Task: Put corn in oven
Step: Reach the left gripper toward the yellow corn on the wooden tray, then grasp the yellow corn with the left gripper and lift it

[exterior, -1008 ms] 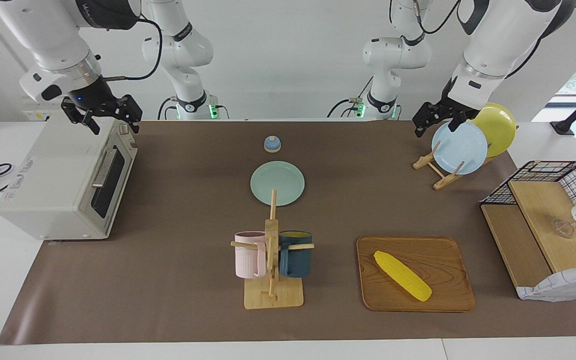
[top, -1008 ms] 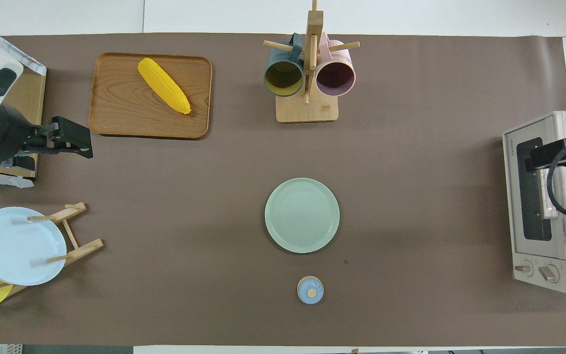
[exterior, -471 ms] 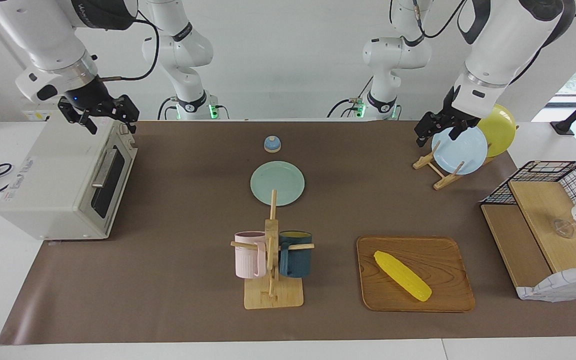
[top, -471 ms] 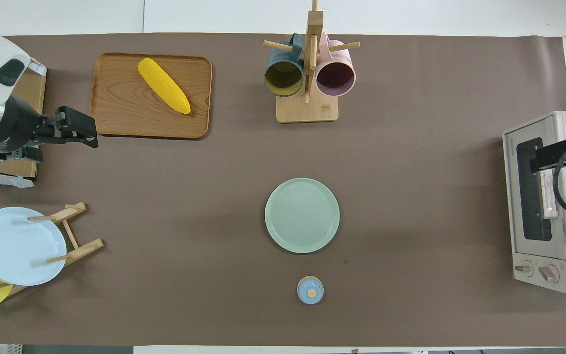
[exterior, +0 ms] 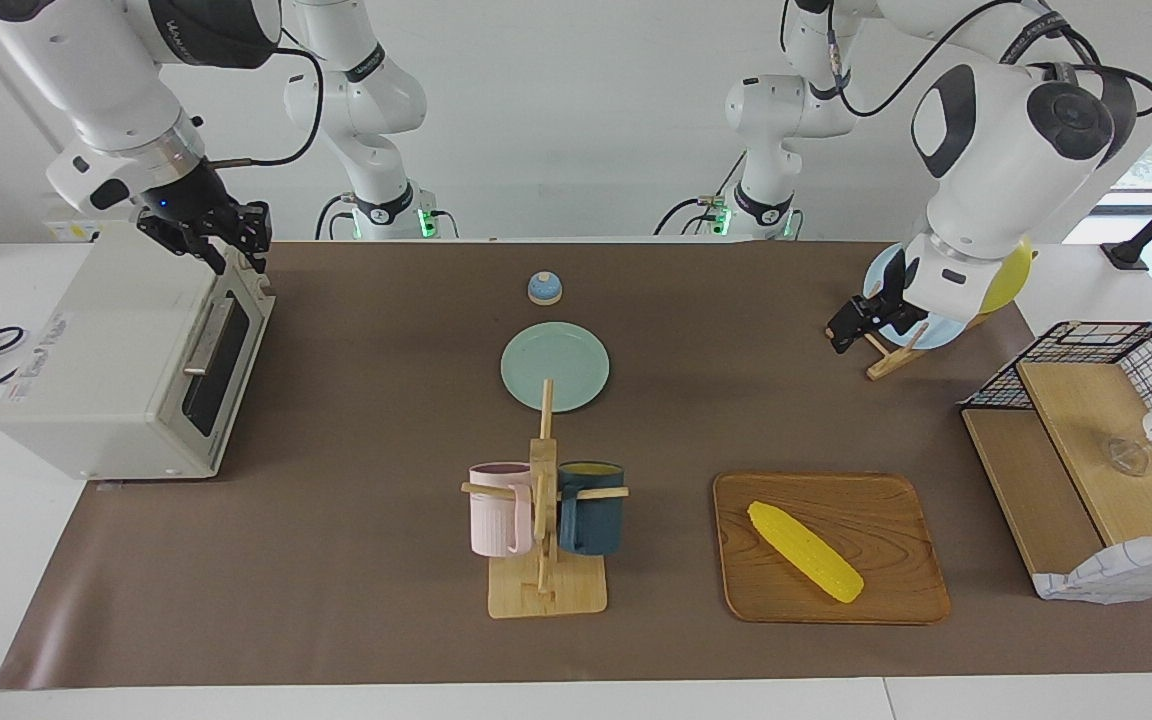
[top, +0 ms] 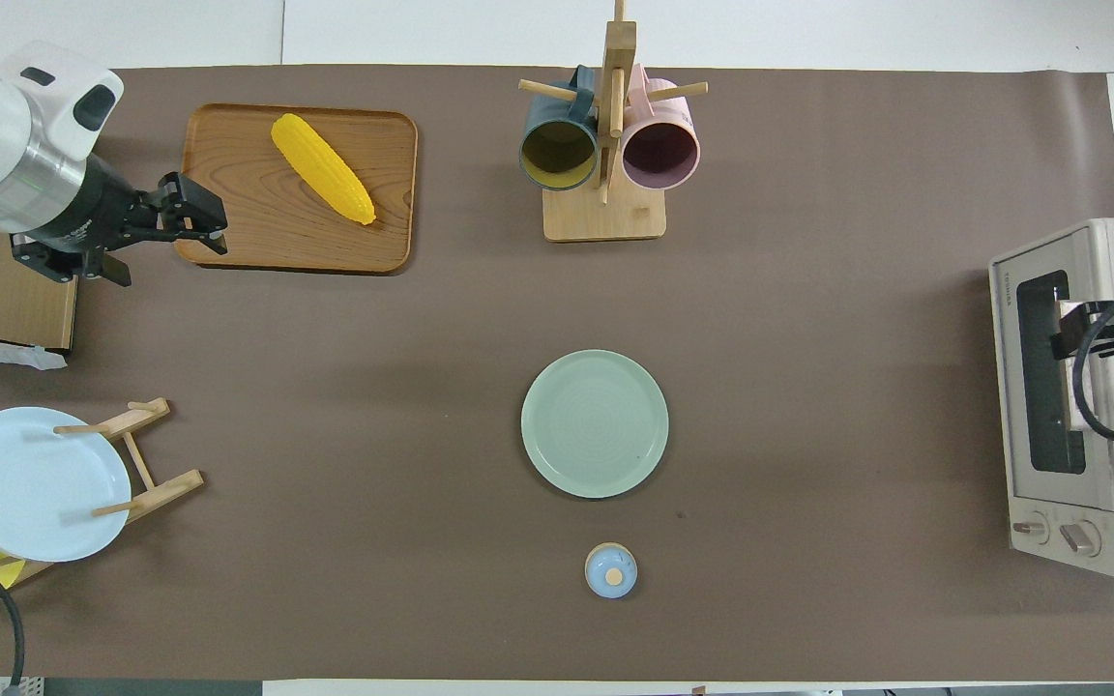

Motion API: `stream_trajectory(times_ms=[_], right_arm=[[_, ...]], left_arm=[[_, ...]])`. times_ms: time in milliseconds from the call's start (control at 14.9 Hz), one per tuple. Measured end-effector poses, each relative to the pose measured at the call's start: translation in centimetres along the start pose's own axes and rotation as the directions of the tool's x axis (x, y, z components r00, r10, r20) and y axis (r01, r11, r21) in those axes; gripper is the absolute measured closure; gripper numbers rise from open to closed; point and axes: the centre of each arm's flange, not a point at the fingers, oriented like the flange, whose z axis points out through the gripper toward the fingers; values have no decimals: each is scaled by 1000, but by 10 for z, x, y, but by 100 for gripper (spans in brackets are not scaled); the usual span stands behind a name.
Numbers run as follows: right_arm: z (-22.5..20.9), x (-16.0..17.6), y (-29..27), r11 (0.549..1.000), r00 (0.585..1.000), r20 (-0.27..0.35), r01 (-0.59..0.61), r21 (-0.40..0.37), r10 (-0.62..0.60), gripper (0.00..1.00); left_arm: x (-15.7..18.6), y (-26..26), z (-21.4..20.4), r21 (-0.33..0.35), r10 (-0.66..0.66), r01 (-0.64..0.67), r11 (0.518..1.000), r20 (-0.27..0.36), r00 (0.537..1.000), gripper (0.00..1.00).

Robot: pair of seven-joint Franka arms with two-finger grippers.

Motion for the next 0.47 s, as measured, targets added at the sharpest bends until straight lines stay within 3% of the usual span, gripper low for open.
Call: stream_trajectory(times_ms=[202,471], right_arm=[[3,-2,1,1000,1000,12,1,-15,-1,96],[16,0,8,996,998,-3,-70,-57,70,99]], left_arm=[[21,7,16,-12,-83,83,997,-16,996,0],[57,10,44,-47,-259,257,965,-55,964,0]])
